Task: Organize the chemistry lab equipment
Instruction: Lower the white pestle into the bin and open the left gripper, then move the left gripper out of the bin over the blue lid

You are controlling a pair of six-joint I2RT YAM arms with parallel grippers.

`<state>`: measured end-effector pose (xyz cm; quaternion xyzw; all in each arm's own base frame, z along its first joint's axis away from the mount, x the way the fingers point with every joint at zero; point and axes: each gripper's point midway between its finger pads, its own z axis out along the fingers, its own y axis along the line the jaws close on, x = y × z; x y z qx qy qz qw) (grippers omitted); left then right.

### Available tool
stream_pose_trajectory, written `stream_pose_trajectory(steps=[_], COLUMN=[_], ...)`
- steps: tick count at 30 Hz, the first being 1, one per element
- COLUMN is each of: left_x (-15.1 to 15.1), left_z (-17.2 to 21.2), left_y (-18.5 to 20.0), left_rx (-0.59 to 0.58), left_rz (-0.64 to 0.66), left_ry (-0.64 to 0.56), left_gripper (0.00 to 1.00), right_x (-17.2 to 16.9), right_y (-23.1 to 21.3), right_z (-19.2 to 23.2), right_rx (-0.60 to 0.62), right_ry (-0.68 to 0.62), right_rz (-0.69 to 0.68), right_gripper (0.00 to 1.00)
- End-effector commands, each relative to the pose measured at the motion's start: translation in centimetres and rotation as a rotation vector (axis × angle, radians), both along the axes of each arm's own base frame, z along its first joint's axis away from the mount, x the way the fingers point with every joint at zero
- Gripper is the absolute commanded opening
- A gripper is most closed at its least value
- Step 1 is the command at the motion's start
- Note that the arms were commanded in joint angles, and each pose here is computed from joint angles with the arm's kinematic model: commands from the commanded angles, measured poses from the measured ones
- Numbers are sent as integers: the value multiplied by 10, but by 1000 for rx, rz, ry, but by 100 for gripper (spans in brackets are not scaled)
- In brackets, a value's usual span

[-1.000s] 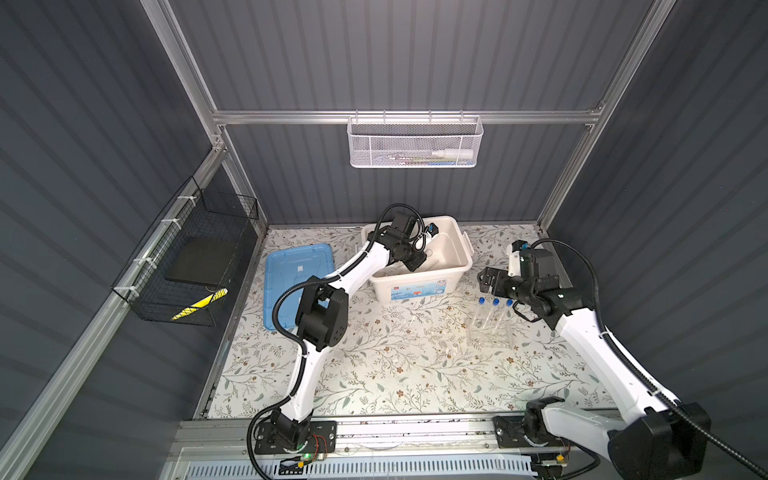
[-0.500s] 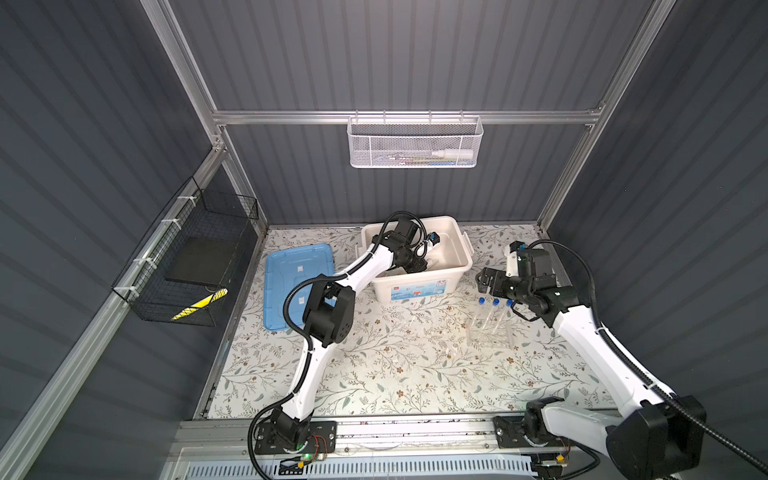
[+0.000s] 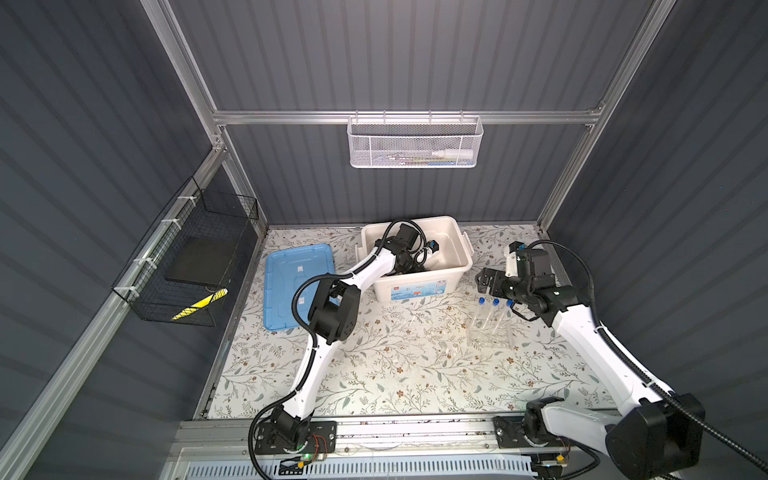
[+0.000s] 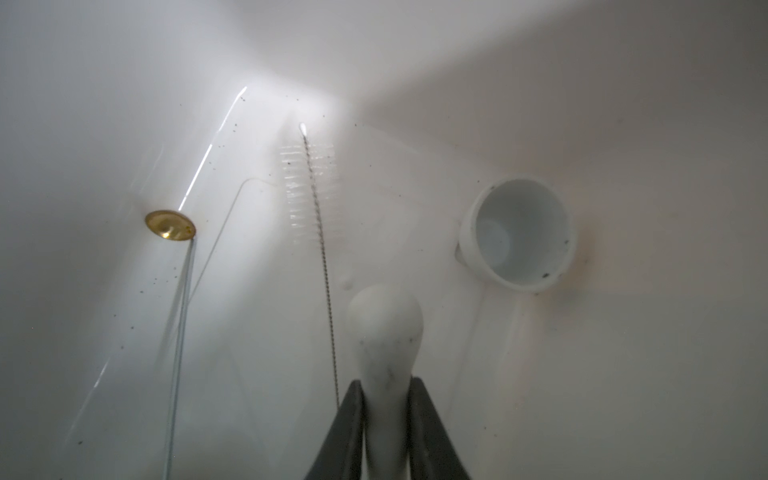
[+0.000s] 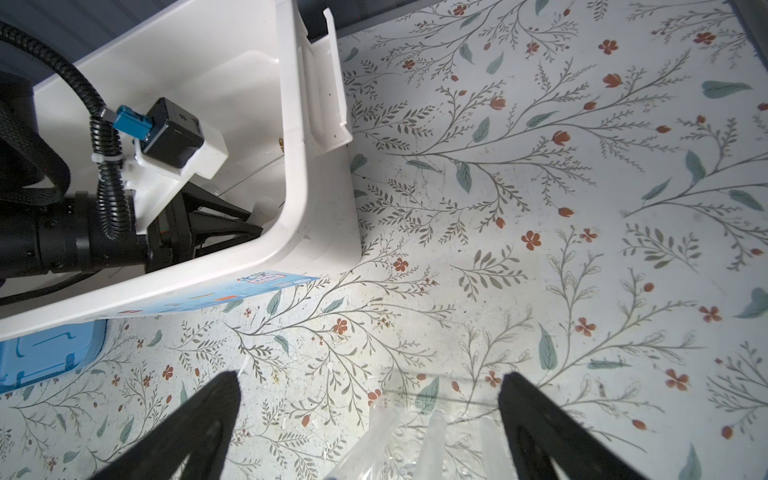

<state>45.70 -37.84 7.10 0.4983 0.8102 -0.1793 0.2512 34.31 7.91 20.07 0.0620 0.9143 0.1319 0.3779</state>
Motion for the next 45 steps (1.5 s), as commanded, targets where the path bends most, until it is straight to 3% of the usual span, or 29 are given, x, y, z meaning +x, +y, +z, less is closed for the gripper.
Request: stream_pose_trajectory(steps=[1, 4, 13, 23, 29, 36, 41, 45], left_x=[4, 6, 7, 1, -3, -23, -45, -56], left_z=[26, 40, 99, 195, 230, 244, 224, 192], left_y=[-3, -5, -6, 6, 48, 125, 181, 229], left_rx=[-41, -66, -164, -307, -327, -278, -203, -157], left_rz=[7, 16, 42, 120, 330, 643, 850, 1020], left_ry=[-27, -52, -150, -299, -412, -497, -499, -400], left_gripper=[32, 43, 62, 99, 100, 100, 100, 100], right_x=[2, 3, 3, 4, 1, -1, 1, 3], right_y=[-1, 0, 3, 7, 12, 20, 29, 37], right_z=[3, 3, 8, 16, 22, 33, 37, 40], right_rx=[11, 16, 29, 46, 67, 109, 154, 191], right_ry=[0, -1, -16, -43, -84, -151, -167, -186], right_rz=[-9, -7, 2, 24, 56, 95, 127, 146], right_gripper=[99, 99, 99, 99, 99, 99, 99, 99])
